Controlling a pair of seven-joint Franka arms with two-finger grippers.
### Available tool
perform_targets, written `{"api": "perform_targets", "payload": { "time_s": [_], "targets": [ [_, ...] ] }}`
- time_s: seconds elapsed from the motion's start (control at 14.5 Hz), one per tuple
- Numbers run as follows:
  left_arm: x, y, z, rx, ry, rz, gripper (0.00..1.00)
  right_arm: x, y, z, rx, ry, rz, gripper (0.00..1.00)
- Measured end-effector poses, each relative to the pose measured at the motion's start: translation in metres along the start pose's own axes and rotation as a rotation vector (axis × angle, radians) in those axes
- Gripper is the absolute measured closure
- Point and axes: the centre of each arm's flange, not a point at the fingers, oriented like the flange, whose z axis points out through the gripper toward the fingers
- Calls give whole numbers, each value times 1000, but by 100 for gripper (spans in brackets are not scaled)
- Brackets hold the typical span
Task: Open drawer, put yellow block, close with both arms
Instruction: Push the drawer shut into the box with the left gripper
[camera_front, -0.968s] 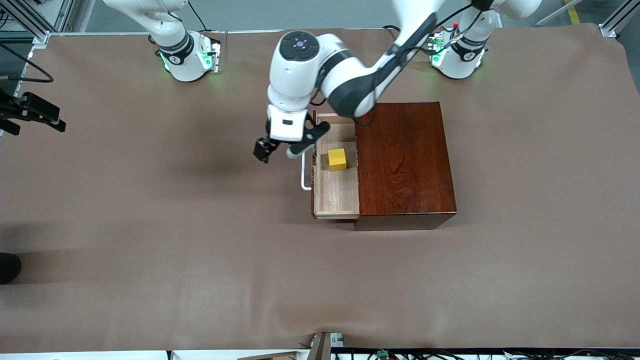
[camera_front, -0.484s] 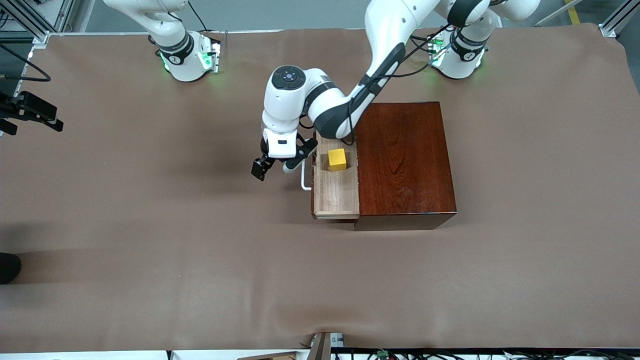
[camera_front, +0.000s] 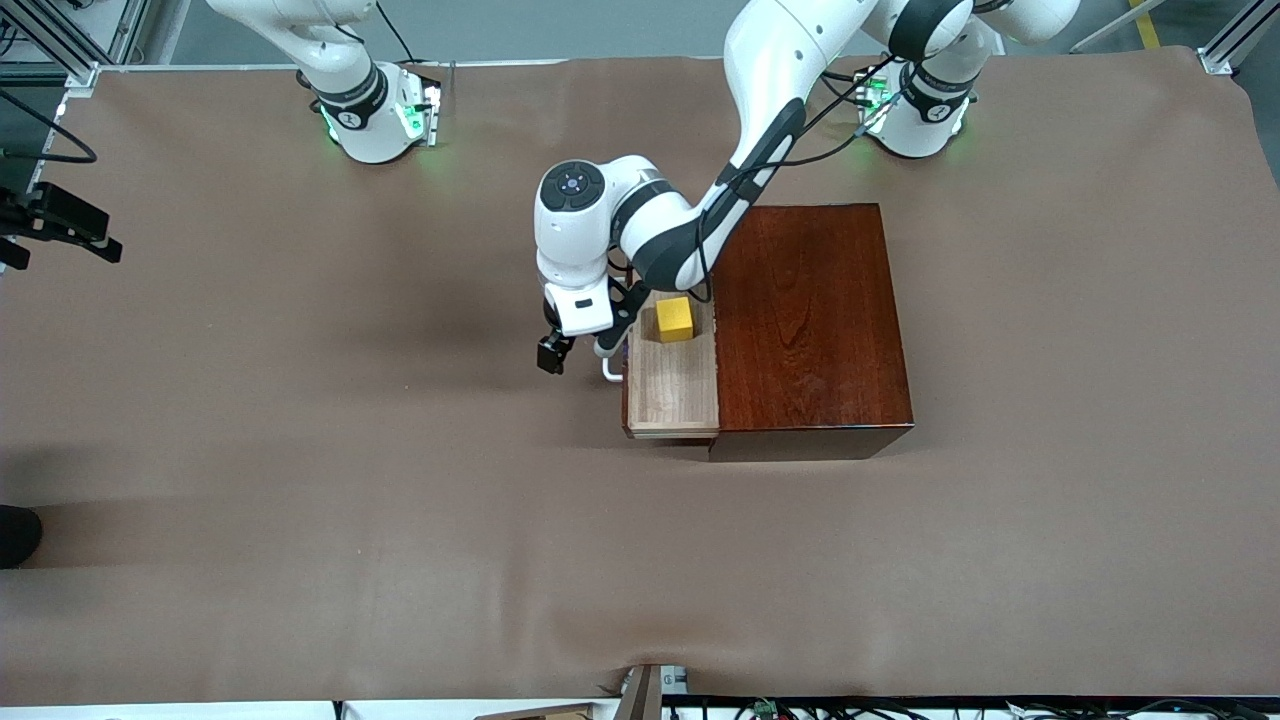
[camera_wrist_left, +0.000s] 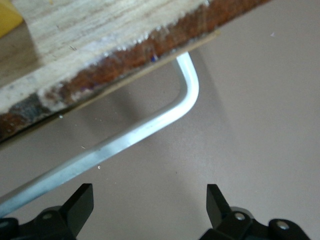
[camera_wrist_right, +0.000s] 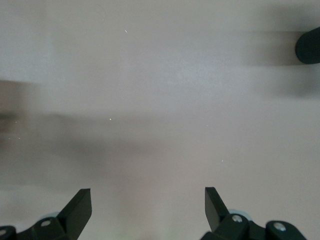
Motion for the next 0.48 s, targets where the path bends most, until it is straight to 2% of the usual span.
{"api": "perform_targets", "payload": {
  "time_s": [0.48],
  "targets": [
    [0, -5, -2, 76, 43, -26, 0, -2, 2, 2, 1, -18, 4, 0]
  ]
}}
